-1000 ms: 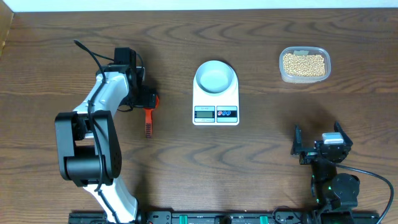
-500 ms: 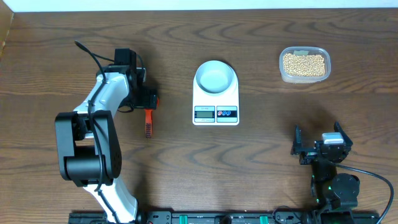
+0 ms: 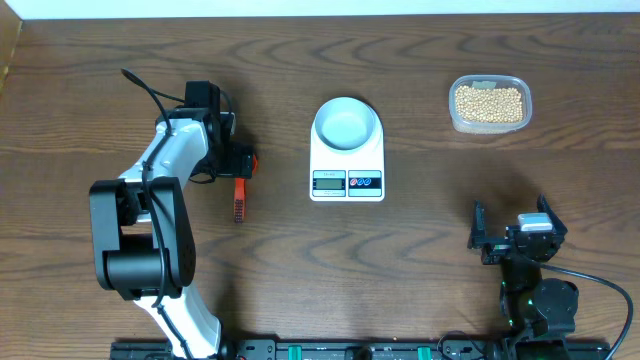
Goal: Scoop item into bowl and weigh 50g on scale
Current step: 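Lower the left gripper and pinch the red scoop's rim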
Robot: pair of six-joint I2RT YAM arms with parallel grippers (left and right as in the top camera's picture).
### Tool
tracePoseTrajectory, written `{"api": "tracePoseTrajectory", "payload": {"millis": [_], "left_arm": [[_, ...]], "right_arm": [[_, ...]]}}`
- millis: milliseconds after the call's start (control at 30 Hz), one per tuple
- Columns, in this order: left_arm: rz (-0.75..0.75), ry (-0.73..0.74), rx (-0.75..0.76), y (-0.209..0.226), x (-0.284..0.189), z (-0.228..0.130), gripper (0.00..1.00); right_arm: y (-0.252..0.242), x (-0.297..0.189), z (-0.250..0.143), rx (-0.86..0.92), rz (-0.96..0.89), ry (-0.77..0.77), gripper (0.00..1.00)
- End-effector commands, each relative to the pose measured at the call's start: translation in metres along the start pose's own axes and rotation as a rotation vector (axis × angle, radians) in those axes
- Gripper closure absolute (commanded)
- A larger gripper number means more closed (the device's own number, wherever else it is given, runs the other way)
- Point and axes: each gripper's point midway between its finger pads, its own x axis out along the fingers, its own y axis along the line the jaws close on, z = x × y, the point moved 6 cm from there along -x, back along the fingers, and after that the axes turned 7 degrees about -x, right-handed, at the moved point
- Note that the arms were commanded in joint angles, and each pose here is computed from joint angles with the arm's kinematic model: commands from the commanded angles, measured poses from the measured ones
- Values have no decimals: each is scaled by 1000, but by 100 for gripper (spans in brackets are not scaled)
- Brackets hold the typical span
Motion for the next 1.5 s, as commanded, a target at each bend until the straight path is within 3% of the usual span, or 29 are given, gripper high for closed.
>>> {"api": "tracePoseTrajectory", "payload": {"millis": [0, 500, 667, 1000, 1467], "left_arm": [[-4, 6, -6, 0, 4, -2, 4], [-5, -1, -7, 0, 3, 0, 21], [-5, 0, -7, 0, 4, -1, 35], [-5, 1, -7, 0, 4, -1, 52], [-5, 1, -7, 0, 4, -1, 69]], "right_arm": [[0, 0, 0, -14, 3, -3, 1], [0, 0, 0, -14, 3, -3, 1], [0, 0, 0, -14, 3, -3, 1], [0, 0, 0, -14, 2, -3, 1], [0, 0, 0, -14, 2, -3, 1]]}}
